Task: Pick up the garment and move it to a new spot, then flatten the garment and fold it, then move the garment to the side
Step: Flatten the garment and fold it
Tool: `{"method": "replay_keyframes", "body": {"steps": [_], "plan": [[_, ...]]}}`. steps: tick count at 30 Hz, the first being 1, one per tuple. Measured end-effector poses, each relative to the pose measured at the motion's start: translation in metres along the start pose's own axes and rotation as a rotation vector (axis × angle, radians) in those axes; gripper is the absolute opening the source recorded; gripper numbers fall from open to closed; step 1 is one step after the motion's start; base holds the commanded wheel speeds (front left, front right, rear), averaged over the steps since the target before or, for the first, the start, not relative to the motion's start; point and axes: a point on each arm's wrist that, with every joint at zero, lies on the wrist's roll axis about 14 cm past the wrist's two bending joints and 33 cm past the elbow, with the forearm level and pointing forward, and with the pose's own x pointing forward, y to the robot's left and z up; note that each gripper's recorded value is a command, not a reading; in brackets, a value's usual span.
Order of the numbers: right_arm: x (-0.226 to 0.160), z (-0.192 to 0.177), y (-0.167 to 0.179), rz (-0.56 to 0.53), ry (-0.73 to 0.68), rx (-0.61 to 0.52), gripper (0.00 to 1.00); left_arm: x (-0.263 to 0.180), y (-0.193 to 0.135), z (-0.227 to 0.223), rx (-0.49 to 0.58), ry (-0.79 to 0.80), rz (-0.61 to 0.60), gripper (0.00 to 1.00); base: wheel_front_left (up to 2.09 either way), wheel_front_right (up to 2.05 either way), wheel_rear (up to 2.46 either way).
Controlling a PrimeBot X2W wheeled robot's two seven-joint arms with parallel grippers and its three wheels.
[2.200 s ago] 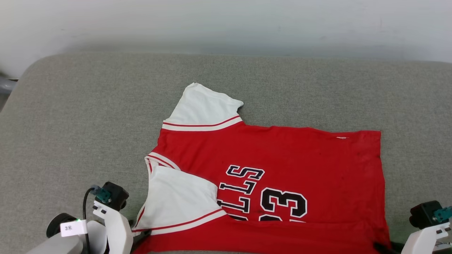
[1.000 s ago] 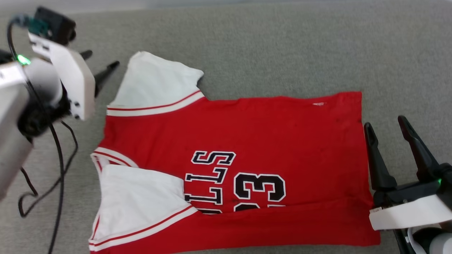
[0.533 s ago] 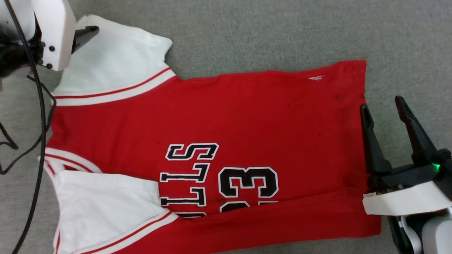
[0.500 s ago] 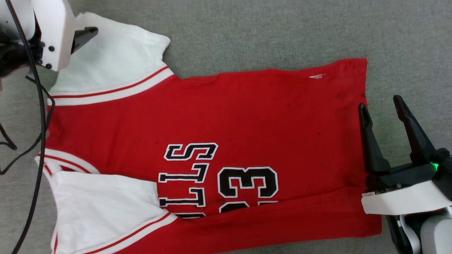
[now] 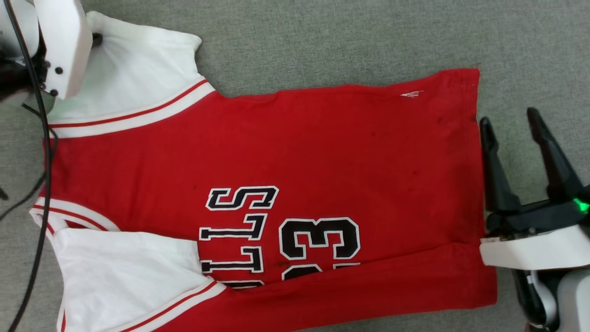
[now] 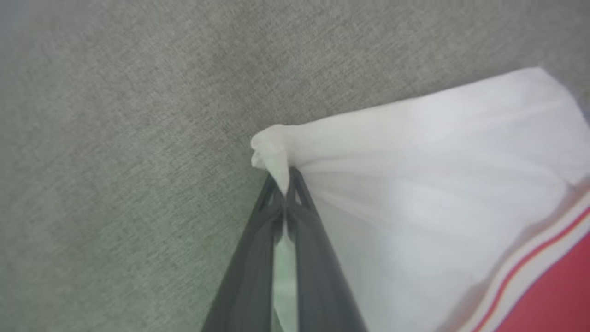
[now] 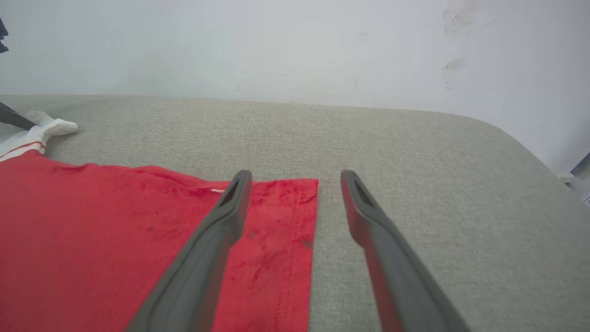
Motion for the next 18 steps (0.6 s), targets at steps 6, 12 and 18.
{"method": "replay_keyframes", "body": {"steps": [6,12,18], "plan": [[0.011,0.02,-0.015,0.057,0.105,-0.069,1.0,-0.033,-0.017,0.016,0.032,-0.152,0.009,0.0,0.0,0.0,0.0],[0.028,0.02,-0.015,0.177,0.303,-0.15,1.0,-0.06,-0.026,0.025,0.059,-0.237,0.018,0.0,0.0,0.0,0.0],[0.04,0.009,-0.009,0.282,0.61,-0.19,1.0,-0.08,-0.031,0.028,0.091,-0.292,0.025,0.0,0.0,0.0,0.0]]}}
